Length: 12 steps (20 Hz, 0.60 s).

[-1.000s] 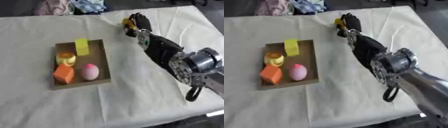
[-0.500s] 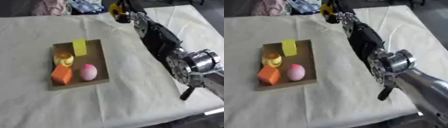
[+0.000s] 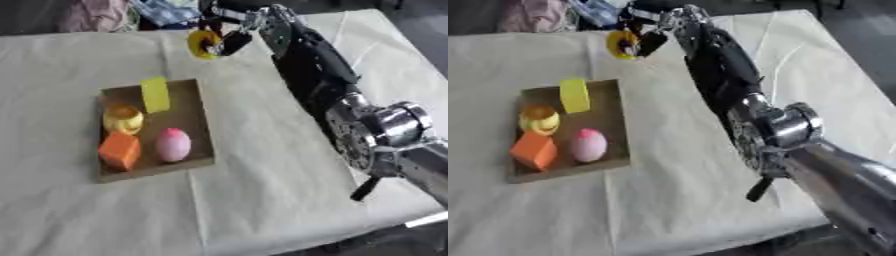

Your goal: Pick up objects on the table and place them in the box.

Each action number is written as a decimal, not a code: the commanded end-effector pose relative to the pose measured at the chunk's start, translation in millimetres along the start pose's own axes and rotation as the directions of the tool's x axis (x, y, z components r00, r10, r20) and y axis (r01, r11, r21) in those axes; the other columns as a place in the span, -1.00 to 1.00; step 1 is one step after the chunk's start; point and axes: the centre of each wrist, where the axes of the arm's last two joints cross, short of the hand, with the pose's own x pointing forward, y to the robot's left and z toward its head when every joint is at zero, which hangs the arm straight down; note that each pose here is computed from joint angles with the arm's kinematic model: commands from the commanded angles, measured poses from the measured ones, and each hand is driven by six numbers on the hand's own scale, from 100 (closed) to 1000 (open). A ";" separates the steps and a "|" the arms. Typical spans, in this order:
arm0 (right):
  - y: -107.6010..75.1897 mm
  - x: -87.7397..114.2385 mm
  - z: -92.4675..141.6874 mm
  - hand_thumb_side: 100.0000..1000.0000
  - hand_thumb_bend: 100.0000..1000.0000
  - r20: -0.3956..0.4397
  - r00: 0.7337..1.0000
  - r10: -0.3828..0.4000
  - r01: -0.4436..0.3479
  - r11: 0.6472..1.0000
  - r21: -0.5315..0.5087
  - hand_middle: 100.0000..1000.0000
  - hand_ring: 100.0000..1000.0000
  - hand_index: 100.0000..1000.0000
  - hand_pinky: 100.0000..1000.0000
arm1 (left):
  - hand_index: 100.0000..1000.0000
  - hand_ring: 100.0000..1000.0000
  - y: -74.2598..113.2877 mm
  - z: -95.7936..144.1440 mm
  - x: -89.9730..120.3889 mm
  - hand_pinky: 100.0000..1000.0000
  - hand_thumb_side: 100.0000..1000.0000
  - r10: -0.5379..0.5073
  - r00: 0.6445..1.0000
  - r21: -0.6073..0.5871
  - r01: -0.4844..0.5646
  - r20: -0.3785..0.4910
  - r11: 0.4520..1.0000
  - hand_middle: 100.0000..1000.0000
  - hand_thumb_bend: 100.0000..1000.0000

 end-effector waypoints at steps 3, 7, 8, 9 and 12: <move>-14.0 13.2 -6.0 -0.72 -1.00 0.197 0.977 0.080 -0.111 0.982 0.151 -0.53 -0.01 -0.25 0.26 | 0.58 0.02 5.3 -1.5 3.6 0.31 0.15 -0.011 1.000 0.015 0.011 0.018 1.000 0.02 -1.00; -9.3 25.4 -16.3 -0.72 -1.00 0.322 0.943 0.082 -0.147 0.972 0.184 -0.51 0.00 -0.23 0.27 | 0.58 0.02 4.6 -2.0 4.0 0.31 0.15 -0.008 1.000 0.013 0.008 0.019 1.000 0.02 -1.00; -8.6 29.0 -19.1 -0.71 -1.00 0.346 0.935 0.081 -0.157 0.968 0.197 -0.50 0.00 -0.22 0.27 | 0.58 0.02 4.5 -2.0 4.0 0.31 0.15 -0.008 1.000 0.012 0.008 0.019 1.000 0.02 -1.00; -7.8 33.5 -22.7 -0.71 -1.00 0.369 0.926 0.081 -0.168 0.963 0.210 -0.48 0.01 -0.20 0.28 | 0.58 0.02 4.5 -1.9 3.9 0.31 0.15 -0.009 1.000 0.012 0.009 0.018 1.000 0.02 -1.00; -1.9 47.5 -33.5 -0.67 -1.00 0.418 0.903 0.094 -0.211 0.947 0.242 -0.39 0.06 -0.11 0.31 | 0.58 0.02 4.4 -1.8 3.9 0.31 0.16 -0.009 1.000 0.012 0.009 0.017 1.000 0.02 -1.00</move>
